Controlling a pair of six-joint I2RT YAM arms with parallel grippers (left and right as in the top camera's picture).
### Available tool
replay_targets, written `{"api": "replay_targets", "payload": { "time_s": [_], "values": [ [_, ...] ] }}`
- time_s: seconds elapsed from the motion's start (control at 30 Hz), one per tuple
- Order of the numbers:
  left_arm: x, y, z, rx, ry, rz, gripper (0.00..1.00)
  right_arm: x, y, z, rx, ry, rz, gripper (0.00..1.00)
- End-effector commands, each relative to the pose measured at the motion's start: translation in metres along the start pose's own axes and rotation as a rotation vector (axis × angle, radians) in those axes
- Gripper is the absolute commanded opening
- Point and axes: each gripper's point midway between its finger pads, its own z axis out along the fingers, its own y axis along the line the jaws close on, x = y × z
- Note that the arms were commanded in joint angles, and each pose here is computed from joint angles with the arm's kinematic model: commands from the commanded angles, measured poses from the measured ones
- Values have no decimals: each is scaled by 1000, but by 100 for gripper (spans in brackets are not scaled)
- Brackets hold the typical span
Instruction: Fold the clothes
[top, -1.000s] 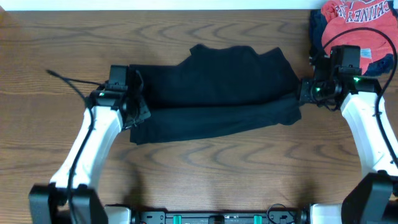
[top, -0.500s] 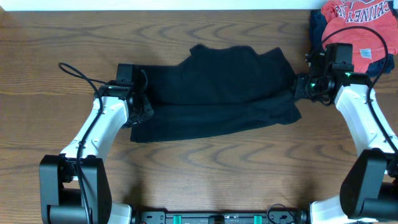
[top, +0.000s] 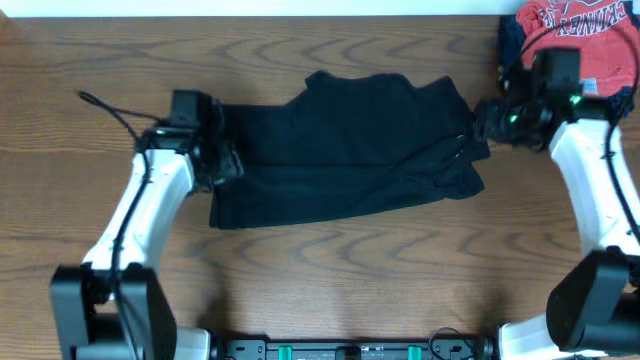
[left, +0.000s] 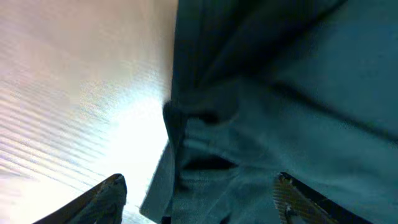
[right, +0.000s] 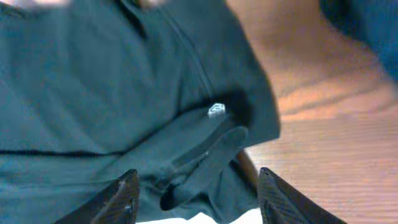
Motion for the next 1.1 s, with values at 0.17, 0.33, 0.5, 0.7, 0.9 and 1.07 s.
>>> {"api": "replay_targets", "payload": {
  "time_s": [0.17,0.33,0.5,0.7,0.9,1.07],
  "values": [
    [-65,-40,-85,179,-216,162,78,-51,48,-77,-37,-156,-175,65],
    [-102,-38,-73,160,-225,168,78,-46,76,-82,-66,-149,-248,66],
    [-133,-29,-34,168,-178,172,78,-38,82,-79,-49,-120,-265,65],
    [-148,-24,20,179,-144,312,78,-35,80,-79,-49,-109,-229,65],
    [-162,-24,46,173,-181,379,78,-32,79,-79,-47,-95,-226,63],
    [-169,-26,67,167,-201,447,78,-32,79,-79,-48,-94,-204,63]
  ]
}}
